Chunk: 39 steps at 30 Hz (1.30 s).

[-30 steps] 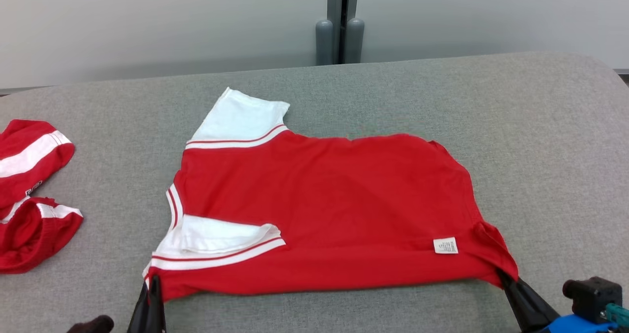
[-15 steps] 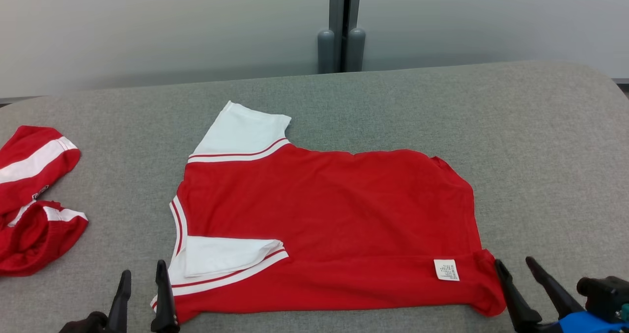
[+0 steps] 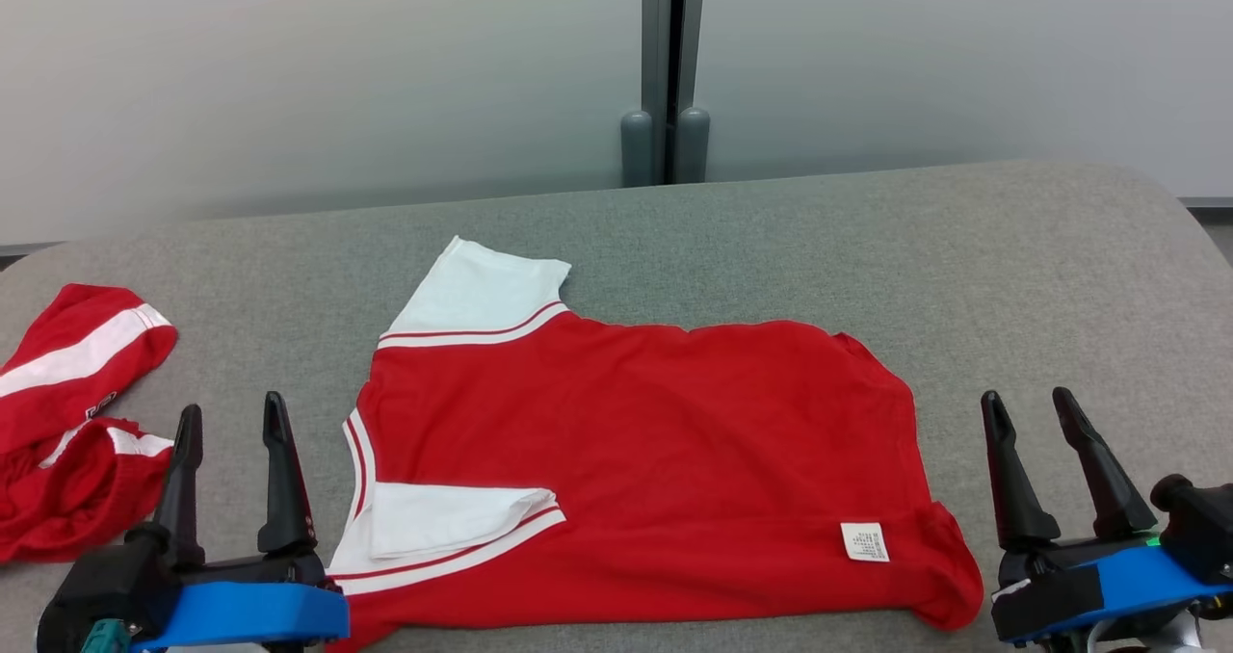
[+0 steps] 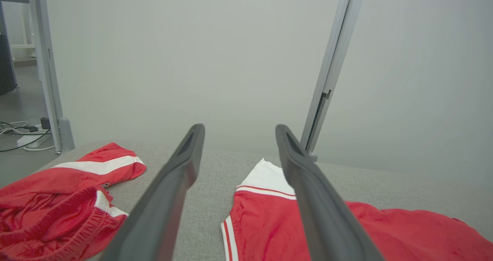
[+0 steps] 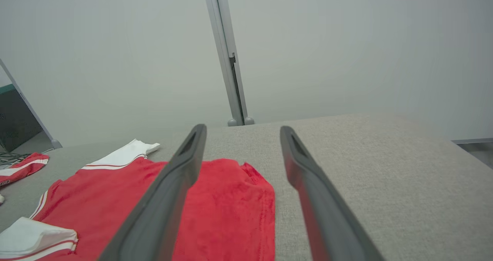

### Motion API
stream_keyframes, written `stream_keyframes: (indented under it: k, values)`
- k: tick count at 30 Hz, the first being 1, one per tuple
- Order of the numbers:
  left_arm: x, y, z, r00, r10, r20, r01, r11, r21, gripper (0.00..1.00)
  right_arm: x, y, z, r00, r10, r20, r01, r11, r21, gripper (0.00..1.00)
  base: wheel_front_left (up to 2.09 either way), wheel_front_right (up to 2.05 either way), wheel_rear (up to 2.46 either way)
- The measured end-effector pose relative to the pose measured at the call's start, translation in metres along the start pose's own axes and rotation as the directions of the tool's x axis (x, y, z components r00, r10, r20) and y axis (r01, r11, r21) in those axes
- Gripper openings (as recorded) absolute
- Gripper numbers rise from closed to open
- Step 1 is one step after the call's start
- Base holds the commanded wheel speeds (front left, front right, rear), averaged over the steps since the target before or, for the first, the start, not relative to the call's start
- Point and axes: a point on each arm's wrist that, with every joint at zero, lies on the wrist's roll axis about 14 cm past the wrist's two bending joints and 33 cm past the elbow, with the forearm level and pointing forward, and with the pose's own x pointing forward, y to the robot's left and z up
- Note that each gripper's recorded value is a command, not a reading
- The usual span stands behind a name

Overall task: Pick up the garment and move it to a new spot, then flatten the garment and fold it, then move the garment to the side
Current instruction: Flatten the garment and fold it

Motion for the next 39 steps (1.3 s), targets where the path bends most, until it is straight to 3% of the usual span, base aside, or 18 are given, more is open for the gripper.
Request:
stream_keyframes:
  k: [11,26,39]
  values:
    - [0.001,-0.006,0.002,0.999,-0.054,0.001,0.053,0.994,0.098,1.00,-0.003,0.015,0.007,0.999,0.008,0.047,-0.007,1.000,-0.020,1.00,0.00,0.00,0.00]
    - [-0.014,0.007,-0.034,0.992,-0.022,-0.123,0.036,0.993,0.115,1.00,-0.018,0.022,-0.033,0.994,0.017,-0.110,-0.023,0.999,-0.048,1.00,0.00,0.00,0.00]
    - [-0.018,0.013,-0.042,0.989,-0.003,-0.146,0.021,0.993,0.120,1.00,-0.018,0.024,-0.040,0.990,0.023,-0.140,-0.031,0.998,-0.053,1.00,0.00,0.00,0.00]
